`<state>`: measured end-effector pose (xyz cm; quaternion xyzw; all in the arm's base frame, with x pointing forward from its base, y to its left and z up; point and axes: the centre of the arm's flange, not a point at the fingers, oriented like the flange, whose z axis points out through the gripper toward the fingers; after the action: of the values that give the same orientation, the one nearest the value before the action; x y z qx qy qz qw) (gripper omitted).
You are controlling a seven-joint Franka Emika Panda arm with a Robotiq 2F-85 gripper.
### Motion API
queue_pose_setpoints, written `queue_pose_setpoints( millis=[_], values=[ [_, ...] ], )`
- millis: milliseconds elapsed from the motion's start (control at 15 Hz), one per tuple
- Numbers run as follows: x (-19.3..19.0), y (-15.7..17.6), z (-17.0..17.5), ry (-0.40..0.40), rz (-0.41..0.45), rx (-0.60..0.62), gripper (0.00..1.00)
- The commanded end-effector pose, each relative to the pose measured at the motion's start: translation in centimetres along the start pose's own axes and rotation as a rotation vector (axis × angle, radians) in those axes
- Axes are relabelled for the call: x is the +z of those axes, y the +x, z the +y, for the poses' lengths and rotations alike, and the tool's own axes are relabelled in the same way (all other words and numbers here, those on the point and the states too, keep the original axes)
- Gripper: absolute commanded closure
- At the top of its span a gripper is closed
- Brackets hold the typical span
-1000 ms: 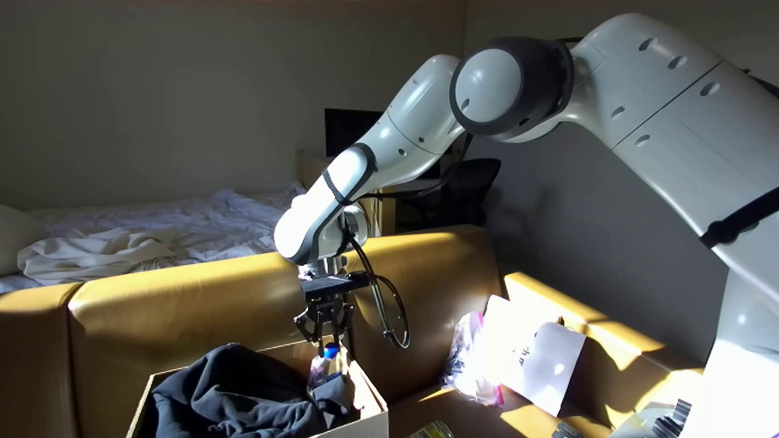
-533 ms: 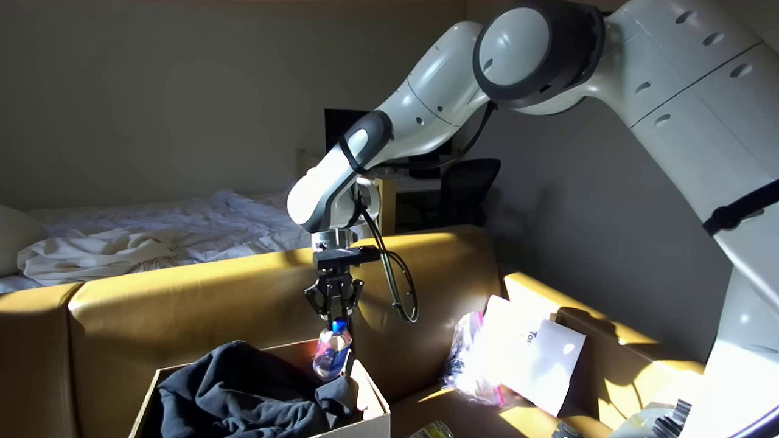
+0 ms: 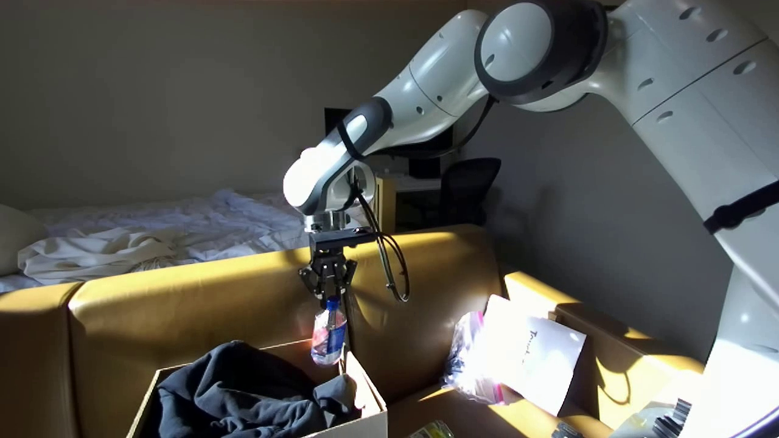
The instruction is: Remove the bottle from the box
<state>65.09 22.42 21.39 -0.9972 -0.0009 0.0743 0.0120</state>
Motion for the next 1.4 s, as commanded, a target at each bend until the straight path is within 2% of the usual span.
queue_pose_setpoints(
  millis=[0, 133, 267, 400, 667, 867, 1067, 1267, 1333],
  values=[
    [-9.0, 1.2, 2.9, 0.026, 0.0, -0.11, 0.86],
    [-13.3, 1.0, 5.4, 0.015, -0.022, -0.122, 0.85],
    [-16.4, -0.4, 8.5, 0.016, -0.049, -0.085, 0.86],
    [-18.1, -2.2, 11.0, 0.011, -0.083, -0.032, 0.85],
    [-20.2, -4.7, 14.4, -0.047, -0.125, 0.081, 0.85],
    [-21.3, -5.5, 16.9, -0.183, -0.08, 0.171, 0.86],
    [-22.9, -6.6, 20.9, -0.292, -0.037, 0.28, 0.86],
    [-25.0, -8.9, 26.6, -0.307, 0.017, 0.371, 0.86],
    [-25.8, -9.9, 28.5, -0.287, 0.028, 0.394, 0.86]
  ],
)
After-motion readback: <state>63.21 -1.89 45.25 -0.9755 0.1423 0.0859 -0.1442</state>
